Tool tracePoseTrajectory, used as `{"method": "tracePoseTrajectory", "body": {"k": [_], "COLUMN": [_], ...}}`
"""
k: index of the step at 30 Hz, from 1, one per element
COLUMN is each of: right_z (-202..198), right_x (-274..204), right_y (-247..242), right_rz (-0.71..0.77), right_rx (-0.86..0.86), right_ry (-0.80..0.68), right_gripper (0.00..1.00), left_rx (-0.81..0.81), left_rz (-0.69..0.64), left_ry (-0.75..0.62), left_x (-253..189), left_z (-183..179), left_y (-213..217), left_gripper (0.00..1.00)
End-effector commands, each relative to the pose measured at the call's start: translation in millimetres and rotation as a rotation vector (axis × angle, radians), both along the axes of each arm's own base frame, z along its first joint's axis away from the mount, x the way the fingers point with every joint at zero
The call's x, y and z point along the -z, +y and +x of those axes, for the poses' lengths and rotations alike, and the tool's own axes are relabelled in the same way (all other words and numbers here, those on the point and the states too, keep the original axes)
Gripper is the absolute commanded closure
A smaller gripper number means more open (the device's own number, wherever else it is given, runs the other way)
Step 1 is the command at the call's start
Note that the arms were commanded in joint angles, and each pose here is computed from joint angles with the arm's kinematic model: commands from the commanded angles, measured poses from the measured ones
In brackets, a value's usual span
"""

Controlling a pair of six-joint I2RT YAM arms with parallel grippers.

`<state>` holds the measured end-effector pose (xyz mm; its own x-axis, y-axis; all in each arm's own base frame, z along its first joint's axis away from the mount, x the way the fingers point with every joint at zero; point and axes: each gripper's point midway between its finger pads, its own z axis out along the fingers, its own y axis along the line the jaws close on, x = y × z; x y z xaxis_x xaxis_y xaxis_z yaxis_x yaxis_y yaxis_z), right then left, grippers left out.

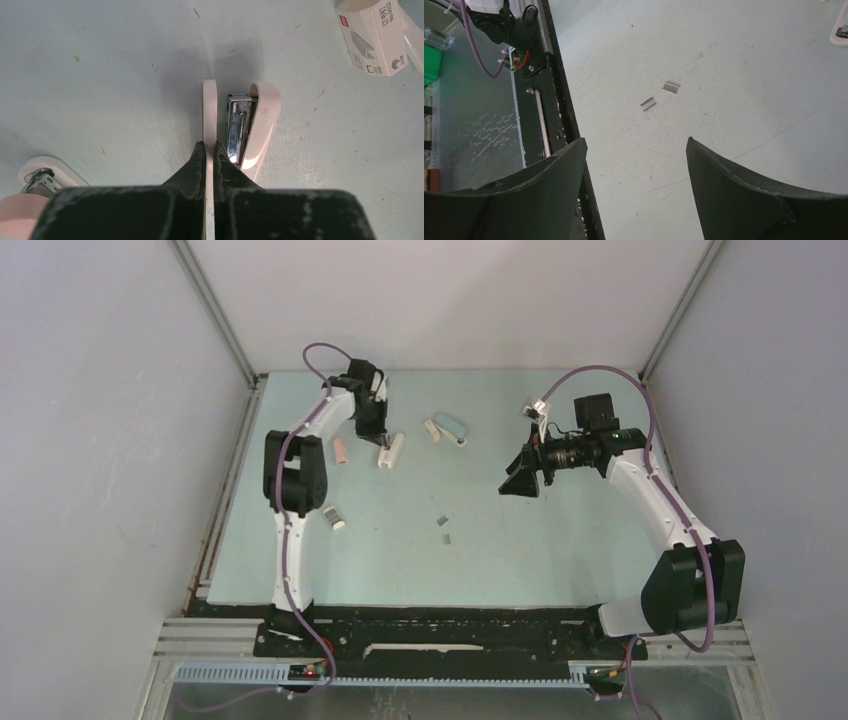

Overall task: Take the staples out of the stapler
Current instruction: Pick up the stapler from the center of the board.

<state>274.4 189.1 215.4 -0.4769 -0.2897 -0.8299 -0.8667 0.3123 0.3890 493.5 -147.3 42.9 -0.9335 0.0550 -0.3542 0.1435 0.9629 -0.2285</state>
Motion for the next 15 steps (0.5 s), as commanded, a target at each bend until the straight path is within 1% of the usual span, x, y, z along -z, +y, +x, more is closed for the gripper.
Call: {"method": "tracePoseTrajectory", "body": {"k": [1,5,8,12,15], "right_z": [-6.6,-10.3,-12.2,-15.7,-17.6], "right_x": [-15.0,-15.3,-15.2,-12.6,-9.8], "right_y": [3.4,7.8,11.0,16.1,19.4], "right_rz": [0.035,0.041,0.046,0.054,0.055], "right_rx": [-0.028,-0.045,-0.057,-0.079,-0.092], "right_ry": [-0.04,-0.033,-0.027,-0.007,0.009], "right_gripper": [0.17,0.17,0.17,0.17,0.17], "left_rx": [-0.006,-0.023,-0.026,-0.028,-0.036], "left_rz": [0.03,0.038,0.031,0.038,0.06], "left_ry": [-0.194,-0.318,-0.441,-0.57,-0.629], "left_x": [-43.9,-67.1,-92.6,-100.7,-97.3], "left_z": [11.0,1.5,-7.4,-23.0,-39.6], "left_y": [3.1,7.2,3.0,-0.7,-0.7], "left_gripper": [1.0,1.0,1.0,1.0,1.0]}}
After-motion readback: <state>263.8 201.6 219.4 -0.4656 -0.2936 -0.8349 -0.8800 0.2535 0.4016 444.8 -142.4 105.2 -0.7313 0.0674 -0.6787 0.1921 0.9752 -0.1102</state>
